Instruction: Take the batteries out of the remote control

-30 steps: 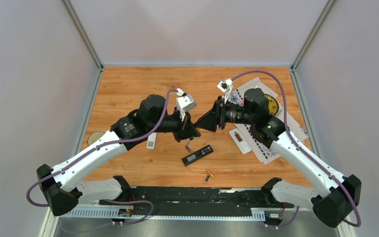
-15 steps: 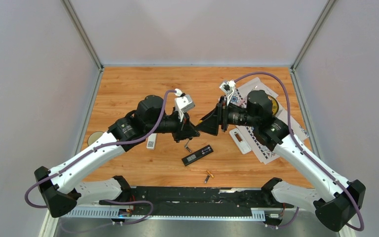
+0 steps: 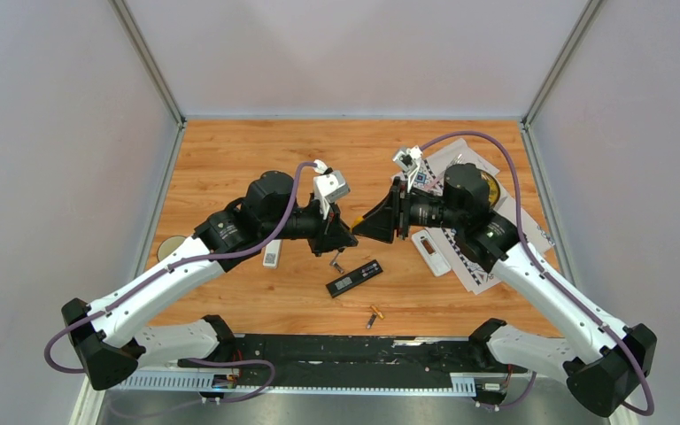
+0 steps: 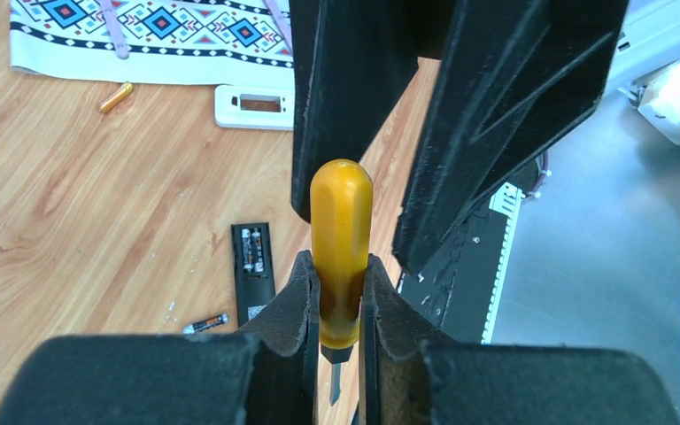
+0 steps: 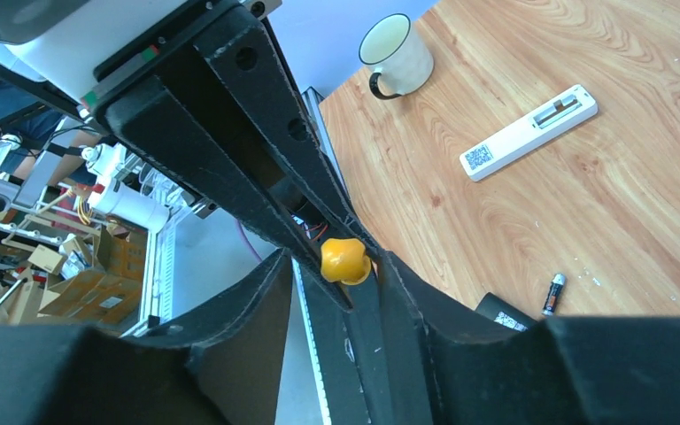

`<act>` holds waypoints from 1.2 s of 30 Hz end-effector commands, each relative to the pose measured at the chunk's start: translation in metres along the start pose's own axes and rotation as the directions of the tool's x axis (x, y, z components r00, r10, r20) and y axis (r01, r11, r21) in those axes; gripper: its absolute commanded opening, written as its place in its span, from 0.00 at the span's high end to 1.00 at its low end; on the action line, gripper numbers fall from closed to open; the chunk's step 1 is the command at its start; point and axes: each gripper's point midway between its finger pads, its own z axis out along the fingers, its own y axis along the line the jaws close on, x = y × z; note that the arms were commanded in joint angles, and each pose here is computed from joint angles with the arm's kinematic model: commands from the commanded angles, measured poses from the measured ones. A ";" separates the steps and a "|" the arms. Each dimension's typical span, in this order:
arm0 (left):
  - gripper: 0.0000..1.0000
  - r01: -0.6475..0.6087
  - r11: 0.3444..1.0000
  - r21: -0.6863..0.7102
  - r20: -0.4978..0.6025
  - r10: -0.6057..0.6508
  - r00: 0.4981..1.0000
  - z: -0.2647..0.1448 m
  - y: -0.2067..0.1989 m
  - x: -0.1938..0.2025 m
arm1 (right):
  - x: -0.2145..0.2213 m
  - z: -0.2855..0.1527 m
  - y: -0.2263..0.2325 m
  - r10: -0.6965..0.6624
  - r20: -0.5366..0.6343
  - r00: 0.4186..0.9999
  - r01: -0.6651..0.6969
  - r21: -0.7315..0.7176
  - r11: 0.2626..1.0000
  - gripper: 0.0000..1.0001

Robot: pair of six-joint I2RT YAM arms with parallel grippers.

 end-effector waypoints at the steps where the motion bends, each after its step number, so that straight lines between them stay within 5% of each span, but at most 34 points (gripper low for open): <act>1: 1.00 -0.055 0.998 0.019 0.065 0.053 0.996 -0.009 -0.008 -0.022 | -0.005 0.003 0.003 -0.019 0.016 1.000 0.020 -0.018 1.000 0.59; 5: 1.00 -0.049 0.998 0.041 0.049 0.047 0.998 -0.005 -0.010 -0.019 | -0.006 0.006 0.000 -0.007 0.017 1.000 0.007 -0.010 1.000 0.66; 11: 1.00 -0.049 0.998 0.043 0.035 0.048 0.998 -0.005 -0.009 -0.019 | -0.008 0.010 -0.003 0.006 0.016 1.000 -0.006 -0.015 1.000 1.00; 13: 0.96 -0.049 0.999 0.011 0.033 0.048 0.998 -0.006 -0.004 -0.018 | -0.006 0.010 -0.006 0.009 0.012 1.000 -0.009 -0.002 1.000 1.00; 16: 0.61 -0.053 0.995 -0.082 0.043 0.056 0.997 -0.015 0.008 -0.017 | -0.004 0.009 -0.015 0.004 0.017 1.000 -0.005 0.048 0.999 1.00; 17: 0.39 -0.057 0.993 -0.099 0.050 0.062 0.997 -0.017 0.010 -0.016 | -0.005 0.008 -0.018 0.002 0.022 1.000 -0.003 0.068 0.998 1.00; 20: 0.20 -0.062 0.983 -0.174 0.067 0.075 0.995 -0.027 0.021 -0.012 | 0.000 0.007 -0.034 0.016 0.022 1.000 -0.018 0.137 0.990 1.00; 36: 0.20 0.034 0.956 -0.292 -0.267 -0.116 0.957 0.013 0.071 0.126 | 0.014 -0.045 -0.163 0.151 0.124 0.981 -0.191 0.459 0.867 1.00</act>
